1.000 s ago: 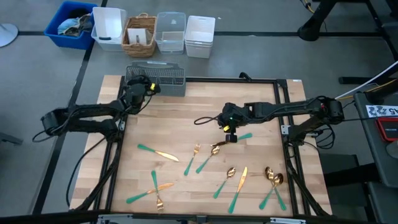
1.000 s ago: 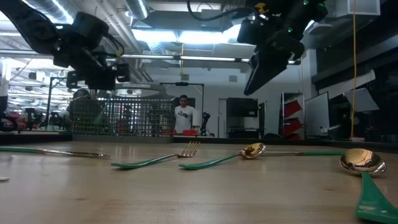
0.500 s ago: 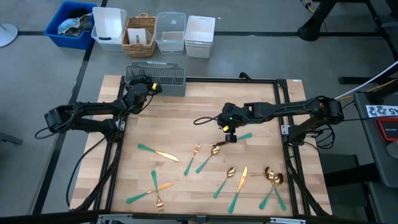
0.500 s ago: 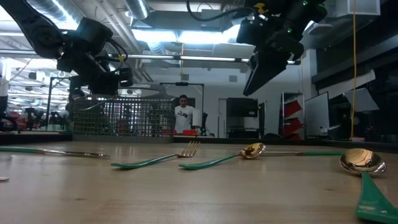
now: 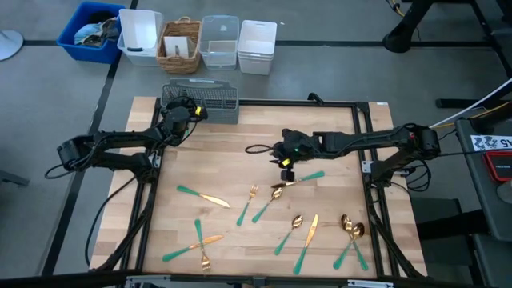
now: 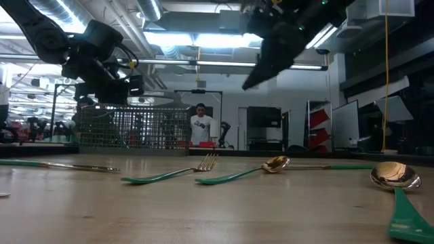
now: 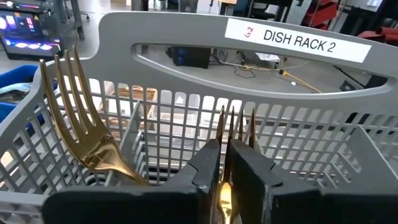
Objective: Sort silverware
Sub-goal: Put the green fork into the gray silverware basket
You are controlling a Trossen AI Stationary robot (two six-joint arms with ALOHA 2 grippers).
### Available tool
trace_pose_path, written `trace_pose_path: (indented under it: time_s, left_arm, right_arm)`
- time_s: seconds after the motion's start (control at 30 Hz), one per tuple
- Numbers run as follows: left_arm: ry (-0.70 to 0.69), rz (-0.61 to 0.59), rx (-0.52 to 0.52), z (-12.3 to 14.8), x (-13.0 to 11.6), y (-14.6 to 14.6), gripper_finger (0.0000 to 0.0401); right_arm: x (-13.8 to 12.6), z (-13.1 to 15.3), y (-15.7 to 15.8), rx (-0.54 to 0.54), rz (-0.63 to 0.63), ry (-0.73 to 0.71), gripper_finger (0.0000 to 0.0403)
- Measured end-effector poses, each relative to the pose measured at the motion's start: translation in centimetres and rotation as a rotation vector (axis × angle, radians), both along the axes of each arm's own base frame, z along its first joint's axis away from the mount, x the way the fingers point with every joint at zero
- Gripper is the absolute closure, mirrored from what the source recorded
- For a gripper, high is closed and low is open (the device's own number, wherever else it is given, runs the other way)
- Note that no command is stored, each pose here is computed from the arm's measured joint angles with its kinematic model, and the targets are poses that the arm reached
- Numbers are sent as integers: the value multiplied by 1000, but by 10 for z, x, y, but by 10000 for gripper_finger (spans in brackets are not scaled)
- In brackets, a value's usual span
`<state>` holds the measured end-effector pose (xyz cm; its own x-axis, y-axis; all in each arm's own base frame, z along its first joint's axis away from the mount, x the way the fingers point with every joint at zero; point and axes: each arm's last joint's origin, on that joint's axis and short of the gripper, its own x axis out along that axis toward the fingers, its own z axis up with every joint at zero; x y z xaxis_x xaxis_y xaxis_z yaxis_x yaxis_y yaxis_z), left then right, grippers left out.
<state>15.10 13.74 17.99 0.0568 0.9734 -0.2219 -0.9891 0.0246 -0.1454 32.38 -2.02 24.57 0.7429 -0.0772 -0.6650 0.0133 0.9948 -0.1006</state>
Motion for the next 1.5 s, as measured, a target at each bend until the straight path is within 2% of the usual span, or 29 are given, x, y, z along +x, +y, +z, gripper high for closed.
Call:
trace_pose_path:
  time_s: [0.17,0.4,0.63,0.93,1.13,1.33,1.5]
  left_arm:
    - [0,1,-1,0,0,1,368]
    - [-10,4,-2,0,-1,1,372]
    - [-9,3,-1,0,-1,1,374]
    - [-13,1,-2,0,-1,1,374]
    - [-13,1,-2,0,-1,1,374]
    - [-20,2,-3,0,-1,1,374]
    - [-37,6,-4,0,-1,1,374]
  right_arm:
    - [22,-4,-1,12,-17,-155,288]
    - [56,-17,-3,87,-65,-416,288]
    - [81,-46,-8,143,-93,-566,288]
    - [108,-69,-42,307,-241,-595,288]
    - [133,-69,-61,422,-228,-628,288]
    - [157,-65,-68,432,-224,-647,288]
    - [164,-57,-73,395,-263,-650,288]
